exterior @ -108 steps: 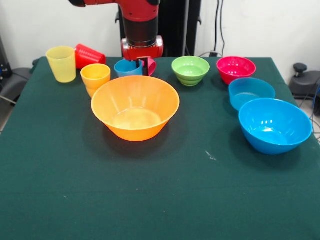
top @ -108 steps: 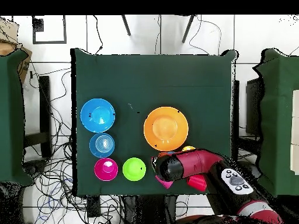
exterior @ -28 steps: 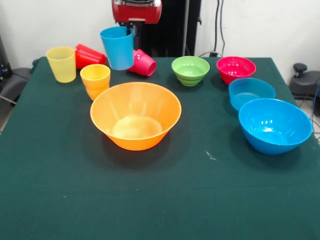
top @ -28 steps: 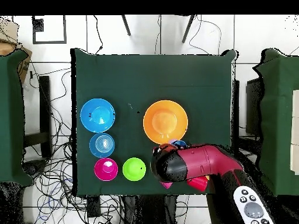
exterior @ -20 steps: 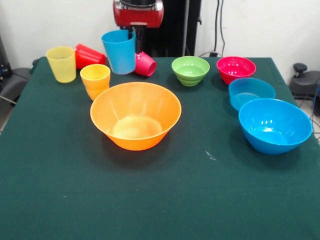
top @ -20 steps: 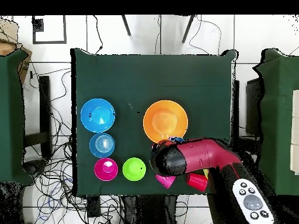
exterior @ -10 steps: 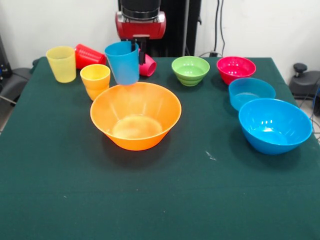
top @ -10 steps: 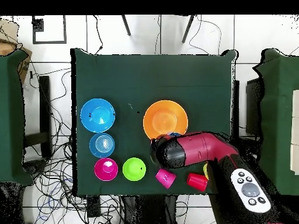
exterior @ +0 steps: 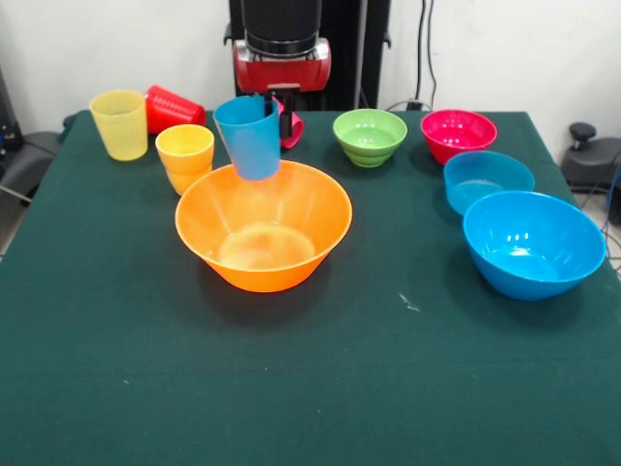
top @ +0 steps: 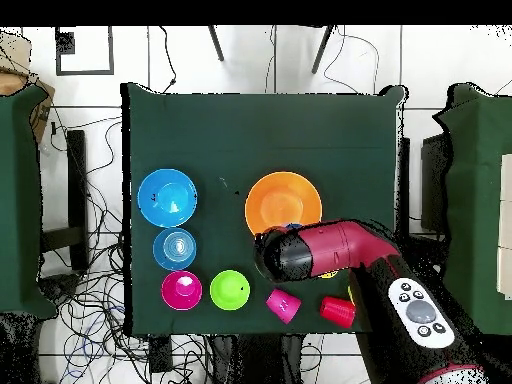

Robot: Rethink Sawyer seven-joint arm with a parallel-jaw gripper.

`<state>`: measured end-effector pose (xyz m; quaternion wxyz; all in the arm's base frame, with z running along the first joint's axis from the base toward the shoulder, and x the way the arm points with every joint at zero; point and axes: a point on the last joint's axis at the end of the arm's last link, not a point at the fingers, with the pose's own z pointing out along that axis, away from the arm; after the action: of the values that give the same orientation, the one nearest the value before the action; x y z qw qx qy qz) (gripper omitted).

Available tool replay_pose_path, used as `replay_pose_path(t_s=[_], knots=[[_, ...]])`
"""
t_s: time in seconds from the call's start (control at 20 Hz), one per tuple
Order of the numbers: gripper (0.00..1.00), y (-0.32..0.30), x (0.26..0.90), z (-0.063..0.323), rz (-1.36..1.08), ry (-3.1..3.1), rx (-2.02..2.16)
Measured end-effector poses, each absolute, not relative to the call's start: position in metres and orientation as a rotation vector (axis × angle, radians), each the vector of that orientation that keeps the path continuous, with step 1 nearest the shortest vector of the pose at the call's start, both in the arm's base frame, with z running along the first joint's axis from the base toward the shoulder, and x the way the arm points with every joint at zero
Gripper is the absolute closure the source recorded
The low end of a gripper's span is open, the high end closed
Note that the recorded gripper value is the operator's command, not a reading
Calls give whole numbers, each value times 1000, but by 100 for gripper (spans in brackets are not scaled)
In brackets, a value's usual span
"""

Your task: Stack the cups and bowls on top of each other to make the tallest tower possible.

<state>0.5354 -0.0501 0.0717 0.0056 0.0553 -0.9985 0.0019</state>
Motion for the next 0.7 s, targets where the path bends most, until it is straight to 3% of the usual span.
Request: replay_pose_path(t_s=[0.7], knots=[[100,-42,541,55,-30,-3114,176]])
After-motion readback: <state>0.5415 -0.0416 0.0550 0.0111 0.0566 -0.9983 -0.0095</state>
